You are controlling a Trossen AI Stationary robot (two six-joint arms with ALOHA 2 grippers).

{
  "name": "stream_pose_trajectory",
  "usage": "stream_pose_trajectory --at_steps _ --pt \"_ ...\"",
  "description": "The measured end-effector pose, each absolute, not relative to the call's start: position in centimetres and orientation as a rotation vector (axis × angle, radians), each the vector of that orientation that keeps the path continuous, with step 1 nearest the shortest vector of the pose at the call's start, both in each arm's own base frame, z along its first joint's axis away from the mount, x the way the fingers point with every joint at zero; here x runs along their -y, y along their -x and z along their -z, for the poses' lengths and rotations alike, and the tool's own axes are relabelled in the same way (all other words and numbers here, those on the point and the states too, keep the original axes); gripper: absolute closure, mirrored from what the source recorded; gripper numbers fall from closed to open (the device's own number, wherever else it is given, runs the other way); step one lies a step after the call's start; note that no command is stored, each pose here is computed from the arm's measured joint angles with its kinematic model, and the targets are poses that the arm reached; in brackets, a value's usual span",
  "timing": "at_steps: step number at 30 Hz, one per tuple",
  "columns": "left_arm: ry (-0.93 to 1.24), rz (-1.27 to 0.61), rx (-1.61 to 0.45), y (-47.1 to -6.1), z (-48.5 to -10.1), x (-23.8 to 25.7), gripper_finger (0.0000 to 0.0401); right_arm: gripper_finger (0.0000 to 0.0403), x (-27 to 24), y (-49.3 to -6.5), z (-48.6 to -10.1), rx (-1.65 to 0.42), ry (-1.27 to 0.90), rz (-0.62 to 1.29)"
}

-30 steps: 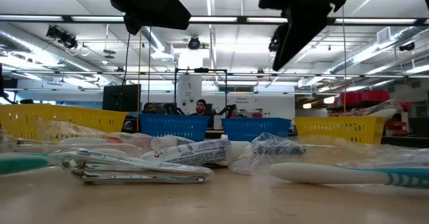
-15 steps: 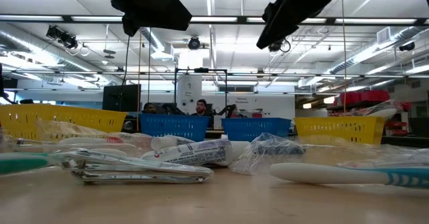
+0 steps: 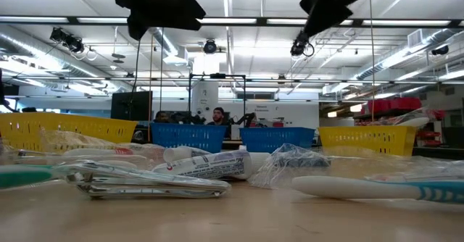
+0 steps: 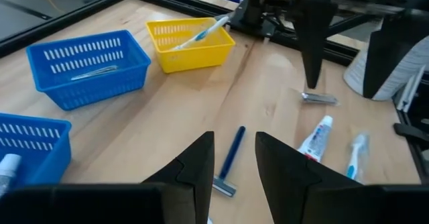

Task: Pick & Place Travel size toiletries
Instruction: Put the blue razor into the left yellow bin

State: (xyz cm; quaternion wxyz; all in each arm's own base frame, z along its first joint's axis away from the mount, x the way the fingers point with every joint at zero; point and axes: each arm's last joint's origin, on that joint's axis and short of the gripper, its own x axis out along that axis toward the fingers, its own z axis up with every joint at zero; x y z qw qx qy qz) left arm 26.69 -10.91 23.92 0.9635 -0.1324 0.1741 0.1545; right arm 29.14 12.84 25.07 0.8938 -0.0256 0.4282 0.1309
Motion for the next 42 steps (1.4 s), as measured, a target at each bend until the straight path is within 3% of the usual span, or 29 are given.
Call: stream_pose_trajectory --at_steps 12,18,24,42 --pt "0.286 -0.273 -0.346 -25.8 -23.9 13.0 0.0285 0.0160 -14.1 -27.1 -18.8 -0.681 -0.016 -0.176" --pt "0.281 -0.291 -0.409 -26.9 -21.1 14.2 0.0285 0.0154 -12.9 -26.4 -16.8 -0.554 -0.001 -0.133" --pt "0.249 -0.298 -0.474 -28.6 -18.9 15.2 0.0285 0.0159 -11.9 -26.1 -16.0 -0.543 0.013 -0.110" --pt "0.348 -0.191 -0.573 -28.6 -18.6 15.9 0.0285 0.0212 -11.1 -26.5 -16.0 -0.536 0.006 -0.082"
